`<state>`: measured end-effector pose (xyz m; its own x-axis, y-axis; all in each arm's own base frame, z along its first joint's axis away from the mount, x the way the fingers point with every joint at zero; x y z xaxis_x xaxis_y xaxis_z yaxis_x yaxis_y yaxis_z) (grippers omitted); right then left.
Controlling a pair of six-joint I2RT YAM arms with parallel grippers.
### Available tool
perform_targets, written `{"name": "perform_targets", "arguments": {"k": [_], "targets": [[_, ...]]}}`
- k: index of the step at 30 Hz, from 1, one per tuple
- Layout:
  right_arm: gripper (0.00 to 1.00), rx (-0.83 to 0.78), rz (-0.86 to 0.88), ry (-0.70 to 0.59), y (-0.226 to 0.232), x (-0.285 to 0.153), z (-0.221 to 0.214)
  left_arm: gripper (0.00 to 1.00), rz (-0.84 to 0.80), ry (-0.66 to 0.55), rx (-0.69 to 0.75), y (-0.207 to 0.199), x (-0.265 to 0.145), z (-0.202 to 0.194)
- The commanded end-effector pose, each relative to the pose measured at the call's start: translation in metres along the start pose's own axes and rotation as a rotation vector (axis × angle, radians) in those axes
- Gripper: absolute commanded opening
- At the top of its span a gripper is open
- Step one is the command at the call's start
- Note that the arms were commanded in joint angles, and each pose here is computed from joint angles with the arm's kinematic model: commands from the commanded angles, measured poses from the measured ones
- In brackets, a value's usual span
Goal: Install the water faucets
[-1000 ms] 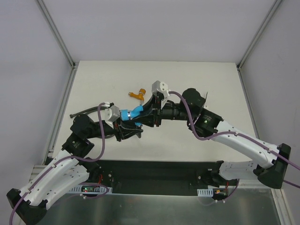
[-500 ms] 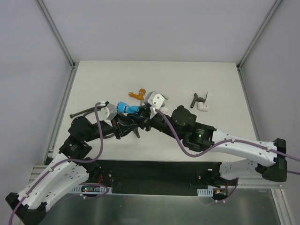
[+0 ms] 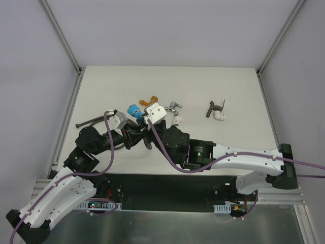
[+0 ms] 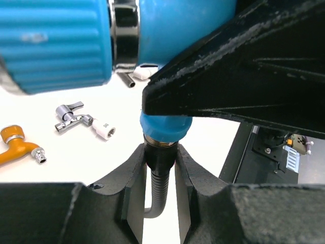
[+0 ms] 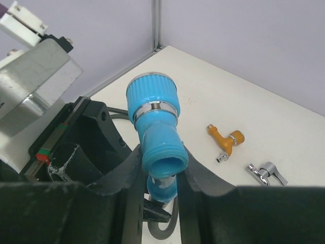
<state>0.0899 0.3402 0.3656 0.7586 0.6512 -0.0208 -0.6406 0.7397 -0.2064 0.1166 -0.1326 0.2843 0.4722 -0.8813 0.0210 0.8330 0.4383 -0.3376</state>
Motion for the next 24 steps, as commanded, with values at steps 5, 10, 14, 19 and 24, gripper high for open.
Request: {"name": "perform_targets", "arguments": {"k": [5,10,14,19,24], "targets": [[0.02,-0.019,-0.110,0.109,0.003,0.000,-0.009,0.00,0.020,-0.188,0.129,-0.005,-0.005,0.034],[0.02,-0.012,-0.077,0.102,0.003,-0.001,-0.005,0.00,0.014,-0.179,0.150,-0.004,-0.004,0.033],[0.02,-0.009,-0.043,0.112,0.002,-0.005,-0.002,0.00,-0.001,-0.164,0.183,-0.003,-0.003,0.030],[0.02,0.061,0.035,0.120,-0.006,-0.010,0.001,0.00,-0.016,-0.152,0.229,-0.001,-0.001,0.026],[0.02,0.074,0.054,0.110,-0.011,-0.014,0.004,0.00,-0.019,-0.145,0.247,0.003,0.002,0.022]]}}
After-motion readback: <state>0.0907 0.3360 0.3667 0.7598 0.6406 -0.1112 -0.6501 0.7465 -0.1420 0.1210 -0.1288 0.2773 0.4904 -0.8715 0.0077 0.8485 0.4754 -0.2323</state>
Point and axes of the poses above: each gripper's point midway between its finger pads, its own x axis out along the fingers, its own y axis along the line the jaws close on, z = x × y, the point moved 10 cm from there along -x, back along the fingers, and after that the axes turned 10 degrees about -x, right-handed, at the moved point
